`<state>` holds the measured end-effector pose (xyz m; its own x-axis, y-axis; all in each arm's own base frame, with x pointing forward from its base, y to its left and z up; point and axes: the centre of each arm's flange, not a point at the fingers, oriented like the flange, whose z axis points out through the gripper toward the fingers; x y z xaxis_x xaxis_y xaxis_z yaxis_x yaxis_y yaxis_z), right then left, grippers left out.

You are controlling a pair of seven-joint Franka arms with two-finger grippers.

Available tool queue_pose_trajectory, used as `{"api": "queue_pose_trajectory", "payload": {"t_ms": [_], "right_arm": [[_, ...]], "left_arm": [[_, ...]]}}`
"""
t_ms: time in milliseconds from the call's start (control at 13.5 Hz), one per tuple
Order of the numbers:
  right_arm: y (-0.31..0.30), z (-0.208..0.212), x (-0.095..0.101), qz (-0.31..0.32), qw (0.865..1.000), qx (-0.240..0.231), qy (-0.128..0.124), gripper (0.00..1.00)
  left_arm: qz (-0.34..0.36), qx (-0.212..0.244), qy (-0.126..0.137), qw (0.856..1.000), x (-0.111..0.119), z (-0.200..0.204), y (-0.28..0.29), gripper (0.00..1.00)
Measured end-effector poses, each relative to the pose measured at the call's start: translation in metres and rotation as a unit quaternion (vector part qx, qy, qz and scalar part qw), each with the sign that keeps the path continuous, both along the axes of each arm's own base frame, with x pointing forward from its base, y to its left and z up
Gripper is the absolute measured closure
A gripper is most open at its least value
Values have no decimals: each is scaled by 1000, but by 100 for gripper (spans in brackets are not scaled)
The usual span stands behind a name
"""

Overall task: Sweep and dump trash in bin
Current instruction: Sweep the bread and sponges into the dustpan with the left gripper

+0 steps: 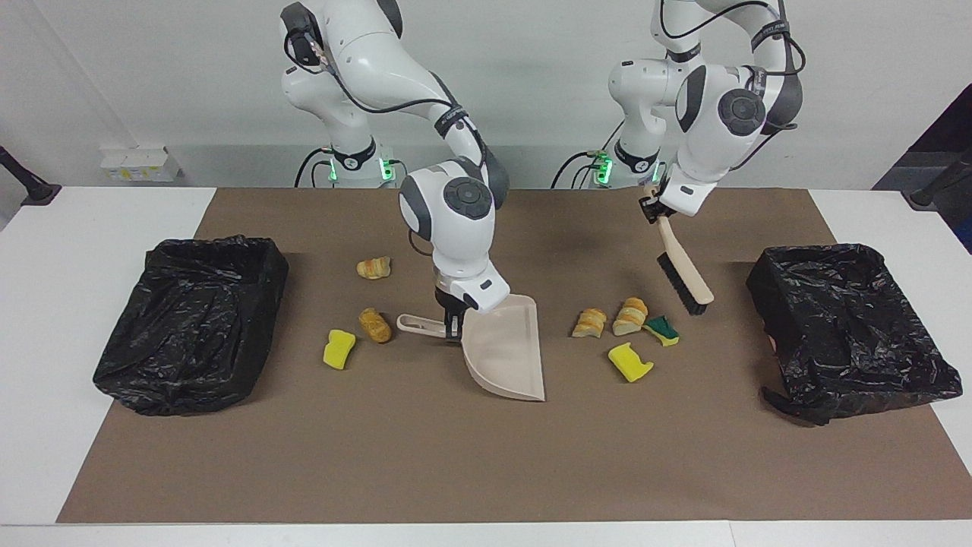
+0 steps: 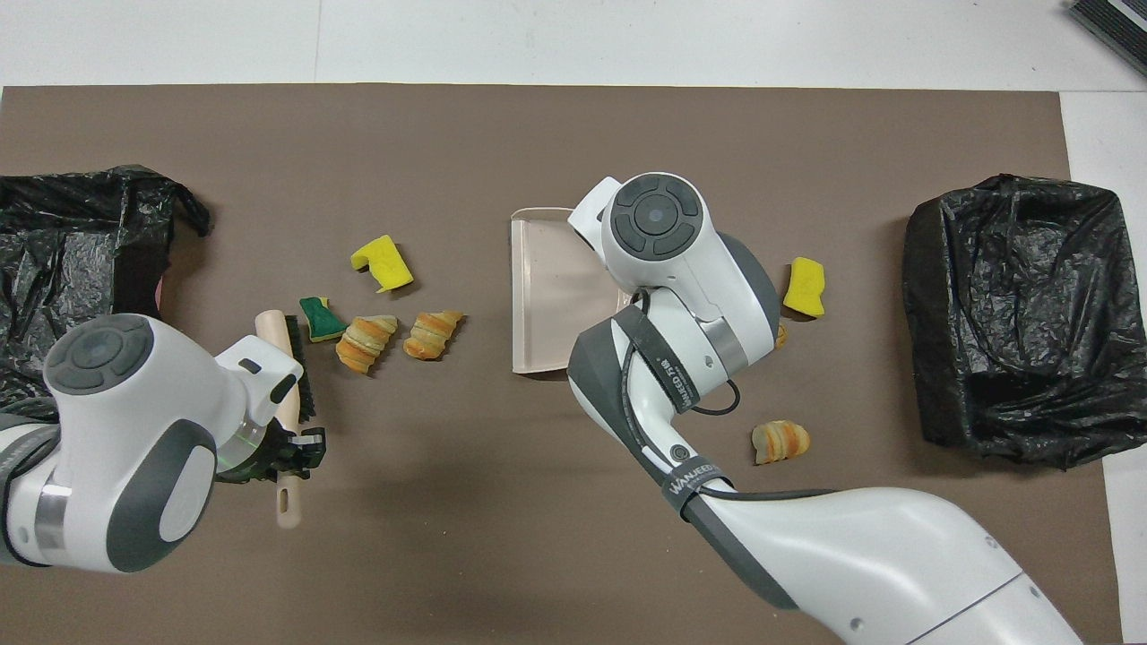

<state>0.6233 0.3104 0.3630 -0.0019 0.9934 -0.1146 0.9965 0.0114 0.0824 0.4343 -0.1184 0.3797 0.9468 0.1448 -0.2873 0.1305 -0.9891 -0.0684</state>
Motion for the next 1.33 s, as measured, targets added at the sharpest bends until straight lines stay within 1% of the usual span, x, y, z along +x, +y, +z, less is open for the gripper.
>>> {"api": "queue_pose_trajectory", "payload": {"t_ms": [148,296,371,667,815,964,1112,1334], "right_arm": [[0,0,0,0,1000,0,0,67],[0,0,0,0,1000,0,0,67],[0,0,0,0,1000,0,0,67],[0,0,0,0,1000,0,0,67],[-1,0,0,0,1000,0,0,67],[-3,0,1,-1,1000,0,0,67],[-4,0,2,-1,1000,0,0,67],[-6,0,3,1,1000,-1,1,67]], "left_arm": [[-28,-6,-14,999,0,-16,-28,74],[-32,-25,-20,999,0,-29,-53,74],[-31,-37,-28,998,1,-31,-62,74],[-17,-76,-52,996,2,-28,-89,74],[-17,-84,-62,994,5,-33,-106,74],[-23,-99,-71,992,10,-34,-134,74],[-34,-117,-73,990,12,-26,-168,74],[-63,-133,-83,986,6,-12,-208,74]]}}
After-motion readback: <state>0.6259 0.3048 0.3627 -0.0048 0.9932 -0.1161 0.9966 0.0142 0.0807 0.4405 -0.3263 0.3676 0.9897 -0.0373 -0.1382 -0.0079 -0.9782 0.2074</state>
